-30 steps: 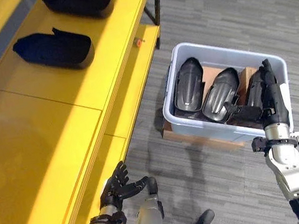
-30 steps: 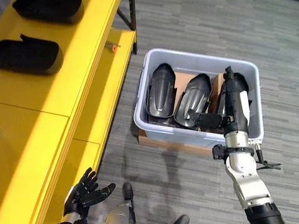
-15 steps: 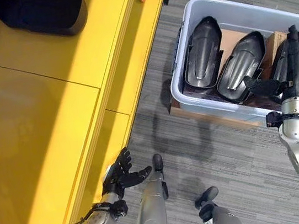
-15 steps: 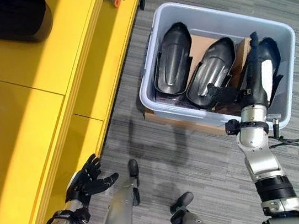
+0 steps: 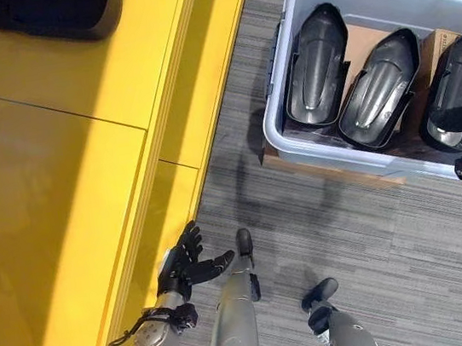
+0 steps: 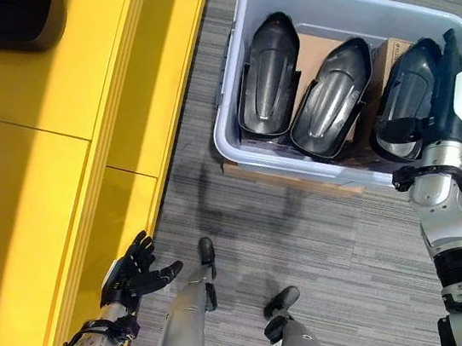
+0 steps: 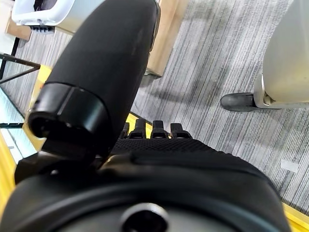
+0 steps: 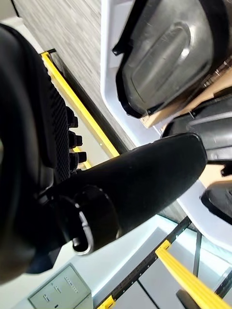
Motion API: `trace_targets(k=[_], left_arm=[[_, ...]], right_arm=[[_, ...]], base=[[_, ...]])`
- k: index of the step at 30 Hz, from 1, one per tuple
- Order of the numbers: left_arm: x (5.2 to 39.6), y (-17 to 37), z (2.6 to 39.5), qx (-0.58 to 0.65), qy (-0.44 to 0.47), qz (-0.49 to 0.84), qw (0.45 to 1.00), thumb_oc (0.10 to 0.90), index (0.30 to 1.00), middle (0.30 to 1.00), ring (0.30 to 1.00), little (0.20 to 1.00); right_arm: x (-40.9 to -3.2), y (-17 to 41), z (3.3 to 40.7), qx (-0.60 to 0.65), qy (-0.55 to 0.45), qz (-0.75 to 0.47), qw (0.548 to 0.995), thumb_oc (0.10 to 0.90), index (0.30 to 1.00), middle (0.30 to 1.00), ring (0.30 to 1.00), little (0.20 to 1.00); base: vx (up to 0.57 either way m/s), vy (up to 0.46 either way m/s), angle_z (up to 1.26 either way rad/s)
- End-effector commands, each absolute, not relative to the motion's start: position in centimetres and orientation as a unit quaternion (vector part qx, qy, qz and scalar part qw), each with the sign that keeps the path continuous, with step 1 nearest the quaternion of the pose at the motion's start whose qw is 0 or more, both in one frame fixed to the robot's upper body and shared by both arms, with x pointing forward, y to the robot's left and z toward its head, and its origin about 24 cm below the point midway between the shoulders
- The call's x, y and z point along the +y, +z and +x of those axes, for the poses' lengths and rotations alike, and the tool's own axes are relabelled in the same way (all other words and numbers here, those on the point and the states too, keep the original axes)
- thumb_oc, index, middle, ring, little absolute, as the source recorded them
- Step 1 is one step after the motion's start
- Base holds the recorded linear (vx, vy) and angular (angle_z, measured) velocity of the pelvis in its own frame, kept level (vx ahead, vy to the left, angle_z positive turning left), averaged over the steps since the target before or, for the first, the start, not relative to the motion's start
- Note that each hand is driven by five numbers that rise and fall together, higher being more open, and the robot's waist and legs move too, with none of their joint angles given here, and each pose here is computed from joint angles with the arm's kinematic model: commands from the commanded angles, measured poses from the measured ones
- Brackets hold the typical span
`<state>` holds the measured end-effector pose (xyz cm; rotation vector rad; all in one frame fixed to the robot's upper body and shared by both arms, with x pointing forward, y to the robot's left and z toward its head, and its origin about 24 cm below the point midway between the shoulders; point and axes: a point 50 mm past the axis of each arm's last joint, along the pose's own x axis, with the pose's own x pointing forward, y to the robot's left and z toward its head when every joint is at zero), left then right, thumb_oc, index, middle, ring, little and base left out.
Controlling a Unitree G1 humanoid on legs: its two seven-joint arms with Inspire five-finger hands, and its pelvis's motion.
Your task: Move parts from the plastic box to the shelf.
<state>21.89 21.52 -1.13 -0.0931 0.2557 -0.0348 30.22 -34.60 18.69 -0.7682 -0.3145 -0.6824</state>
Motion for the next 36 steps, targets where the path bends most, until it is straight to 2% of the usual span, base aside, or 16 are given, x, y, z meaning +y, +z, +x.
trace_targets(k=[1, 14, 19, 36], left_arm=[[20.5, 1.5, 22.2, 0.053, -0.048, -0.062, 0.995, 0.900, 1.000, 1.000, 1.000, 1.000], [20.8, 1.8, 22.6, 0.045, -0.039, -0.069, 0.996, 0.900, 1.000, 1.000, 1.000, 1.000], [20.9, 1.7, 22.6, 0.044, -0.033, -0.073, 0.996, 0.900, 1.000, 1.000, 1.000, 1.000], [22.0, 2.7, 22.9, 0.029, -0.030, -0.052, 0.998, 0.900, 1.000, 1.000, 1.000, 1.000]], right_arm=[[-35.6, 27.2, 29.0, -0.273, -0.372, -0.410, 0.787, 0.900, 1.000, 1.000, 1.000, 1.000], [-36.5, 25.6, 28.4, -0.250, -0.377, -0.393, 0.801, 0.900, 1.000, 1.000, 1.000, 1.000], [-35.7, 24.0, 27.7, -0.256, -0.356, -0.376, 0.816, 0.900, 1.000, 1.000, 1.000, 1.000], [-34.1, 23.9, 25.0, -0.313, -0.335, -0.355, 0.815, 0.900, 1.000, 1.000, 1.000, 1.000]], base=[[0.00, 0.007, -0.04], [0.00, -0.015, 0.03], [0.01, -0.020, 0.12], [0.00, -0.036, 0.18]])
